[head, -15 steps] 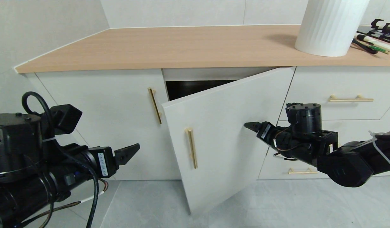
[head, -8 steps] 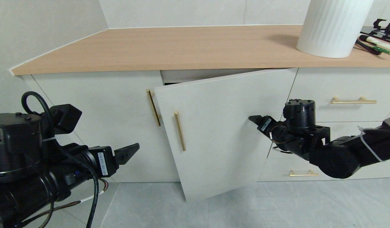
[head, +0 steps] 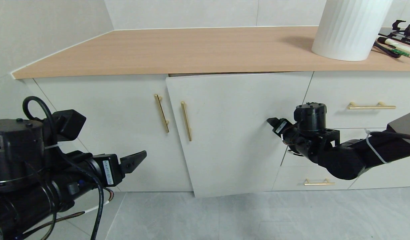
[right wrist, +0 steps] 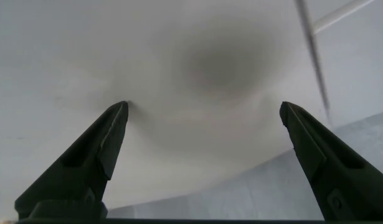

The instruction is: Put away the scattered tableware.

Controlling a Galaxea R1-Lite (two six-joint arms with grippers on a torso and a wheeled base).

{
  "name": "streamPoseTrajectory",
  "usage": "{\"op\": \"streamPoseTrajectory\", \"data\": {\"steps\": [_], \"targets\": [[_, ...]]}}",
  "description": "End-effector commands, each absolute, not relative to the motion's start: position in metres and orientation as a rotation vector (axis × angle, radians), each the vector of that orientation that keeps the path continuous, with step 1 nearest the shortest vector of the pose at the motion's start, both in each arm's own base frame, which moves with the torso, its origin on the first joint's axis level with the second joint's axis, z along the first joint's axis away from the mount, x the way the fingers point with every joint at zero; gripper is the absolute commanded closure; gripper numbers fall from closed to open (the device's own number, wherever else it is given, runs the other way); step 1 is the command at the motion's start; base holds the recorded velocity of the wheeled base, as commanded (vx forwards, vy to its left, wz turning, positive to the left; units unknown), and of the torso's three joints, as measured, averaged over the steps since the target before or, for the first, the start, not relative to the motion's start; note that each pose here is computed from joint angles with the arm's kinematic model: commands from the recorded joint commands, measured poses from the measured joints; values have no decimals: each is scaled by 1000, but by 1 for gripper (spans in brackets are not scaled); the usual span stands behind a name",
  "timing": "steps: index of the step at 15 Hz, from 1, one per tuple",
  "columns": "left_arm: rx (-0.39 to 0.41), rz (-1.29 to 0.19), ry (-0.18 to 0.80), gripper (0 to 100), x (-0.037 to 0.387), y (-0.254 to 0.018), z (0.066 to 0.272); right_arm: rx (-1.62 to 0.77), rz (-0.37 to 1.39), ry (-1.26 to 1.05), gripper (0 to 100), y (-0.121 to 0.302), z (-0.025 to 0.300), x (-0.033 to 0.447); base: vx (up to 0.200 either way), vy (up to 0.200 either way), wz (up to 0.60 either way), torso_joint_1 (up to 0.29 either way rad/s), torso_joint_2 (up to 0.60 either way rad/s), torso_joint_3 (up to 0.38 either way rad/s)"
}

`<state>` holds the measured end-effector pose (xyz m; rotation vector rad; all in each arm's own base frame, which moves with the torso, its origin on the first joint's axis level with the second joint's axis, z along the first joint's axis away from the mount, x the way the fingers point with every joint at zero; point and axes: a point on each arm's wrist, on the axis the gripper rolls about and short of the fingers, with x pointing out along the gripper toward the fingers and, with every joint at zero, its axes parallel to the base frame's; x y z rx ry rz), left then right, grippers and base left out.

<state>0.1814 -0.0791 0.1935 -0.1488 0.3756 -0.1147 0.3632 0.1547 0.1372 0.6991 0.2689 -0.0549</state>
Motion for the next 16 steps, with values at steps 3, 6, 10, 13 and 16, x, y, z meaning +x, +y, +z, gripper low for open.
{"op": "streamPoseTrajectory", "data": {"steps": [3,6,10,13,16], "targets": [[-150,-114,377,0,182,-79,193,704,-84,249,0,149,137,371,0,0,0,0,0,0],[-149,-115,376,0,182,-79,193,703,-94,241,0,149,138,371,0,0,0,0,0,0],[-149,-115,376,0,182,-79,193,704,-95,237,0,147,139,371,0,0,0,0,0,0],[-149,-115,376,0,181,-79,193,698,-44,259,0,145,149,350,0,0,0,0,0,0],[-147,-117,382,0,179,-78,190,669,134,279,0,135,178,306,0,0,0,0,0,0]]}}
